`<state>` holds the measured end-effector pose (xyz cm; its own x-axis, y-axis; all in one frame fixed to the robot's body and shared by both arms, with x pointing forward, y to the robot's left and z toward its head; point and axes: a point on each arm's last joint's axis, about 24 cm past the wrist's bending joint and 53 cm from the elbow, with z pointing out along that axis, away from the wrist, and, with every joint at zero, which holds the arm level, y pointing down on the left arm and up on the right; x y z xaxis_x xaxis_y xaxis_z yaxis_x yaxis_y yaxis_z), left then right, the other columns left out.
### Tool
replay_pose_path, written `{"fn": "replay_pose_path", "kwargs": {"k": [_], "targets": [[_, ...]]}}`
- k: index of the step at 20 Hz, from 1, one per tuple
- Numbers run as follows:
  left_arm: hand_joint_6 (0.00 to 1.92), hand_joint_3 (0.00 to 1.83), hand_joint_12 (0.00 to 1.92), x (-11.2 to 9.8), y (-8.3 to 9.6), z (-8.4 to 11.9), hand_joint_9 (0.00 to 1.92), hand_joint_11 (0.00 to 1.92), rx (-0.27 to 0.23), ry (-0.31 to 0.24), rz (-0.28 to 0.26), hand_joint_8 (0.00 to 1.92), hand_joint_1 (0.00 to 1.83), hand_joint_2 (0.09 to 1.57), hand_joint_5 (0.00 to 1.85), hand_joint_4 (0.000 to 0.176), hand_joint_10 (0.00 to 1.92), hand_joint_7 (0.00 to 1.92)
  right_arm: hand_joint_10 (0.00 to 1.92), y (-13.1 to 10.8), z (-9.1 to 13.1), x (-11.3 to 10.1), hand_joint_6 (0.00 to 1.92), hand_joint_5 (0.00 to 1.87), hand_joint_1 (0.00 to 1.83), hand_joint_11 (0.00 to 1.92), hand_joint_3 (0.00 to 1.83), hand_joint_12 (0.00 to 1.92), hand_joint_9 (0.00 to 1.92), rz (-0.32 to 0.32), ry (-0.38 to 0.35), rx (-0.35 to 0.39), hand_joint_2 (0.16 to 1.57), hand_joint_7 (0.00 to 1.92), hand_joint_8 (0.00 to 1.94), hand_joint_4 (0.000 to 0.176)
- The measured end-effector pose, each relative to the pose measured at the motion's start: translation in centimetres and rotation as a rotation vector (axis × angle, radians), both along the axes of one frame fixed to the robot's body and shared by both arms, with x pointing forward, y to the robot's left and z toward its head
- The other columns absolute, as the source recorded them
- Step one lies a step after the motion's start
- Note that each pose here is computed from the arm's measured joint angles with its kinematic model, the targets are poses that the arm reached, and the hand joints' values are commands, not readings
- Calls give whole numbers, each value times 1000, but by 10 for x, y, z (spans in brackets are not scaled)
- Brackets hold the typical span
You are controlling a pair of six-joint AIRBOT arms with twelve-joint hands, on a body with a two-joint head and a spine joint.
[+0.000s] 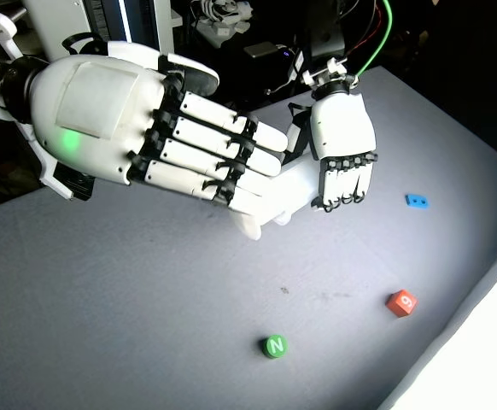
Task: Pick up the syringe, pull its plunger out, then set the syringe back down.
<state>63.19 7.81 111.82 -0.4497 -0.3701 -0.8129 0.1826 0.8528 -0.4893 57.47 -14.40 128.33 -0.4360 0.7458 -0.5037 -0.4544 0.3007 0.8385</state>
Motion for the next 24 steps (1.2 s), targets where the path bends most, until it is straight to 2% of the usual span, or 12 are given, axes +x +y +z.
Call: {"fn": "replay_pose_path", "kwargs": {"k": [2,3,7,9,12,14,15,17,20,24], "targets": [[1293,2,1286,3,0,8,761,509,-9,-12,4,979,1353,1160,859,0,1308,935,22,-1,-1,5,0,0,904,0,0,405,92,-13,37,19,1000,78,13,0],[1283,0,1294,5,0,13,757,486,-7,-21,3,995,1354,1159,863,0,1294,942,30,1,-3,9,4,13,904,0,0,467,126,-17,68,29,982,113,19,0],[1291,0,1317,2,-7,17,753,483,-28,-12,-15,995,1352,1161,864,0,1305,932,37,20,-16,13,34,134,949,0,5,498,176,15,164,22,1030,193,23,0],[1246,0,1340,0,-10,17,760,483,-29,-7,-24,1008,1354,1159,882,0,1320,923,57,25,-17,15,42,176,927,0,0,606,223,23,189,31,1017,242,34,0],[1324,1,1339,2,-8,20,746,478,-34,-4,-15,984,1350,1167,847,0,1324,926,92,30,-24,16,72,248,968,0,2,625,287,29,232,29,1028,323,68,0],[1306,0,1360,4,-7,25,740,467,-36,-15,-9,989,1351,1167,857,0,1333,924,444,34,-30,16,125,265,979,0,0,687,197,37,249,17,1031,334,175,0],[1230,0,1367,4,-7,24,773,491,-38,-12,-8,967,1357,1151,889,0,1305,951,628,34,-31,18,163,263,965,0,0,722,132,36,251,17,1005,316,232,0],[1248,0,1375,4,-7,23,763,480,-42,-4,-5,991,1355,1156,880,0,1317,933,841,33,-35,26,304,193,970,0,0,726,45,20,262,27,1002,215,466,0],[1303,1,1367,5,-6,24,749,460,-46,-6,-1,984,1352,1163,861,0,1320,930,849,27,-49,41,447,111,964,0,3,720,25,-13,293,34,1044,130,629,0],[1247,2,1379,6,-8,30,749,444,-48,-15,-1,1046,1353,1166,865,0,1366,900,829,30,-59,49,484,100,902,0,3,822,58,-13,303,29,1061,160,606,0]]}}
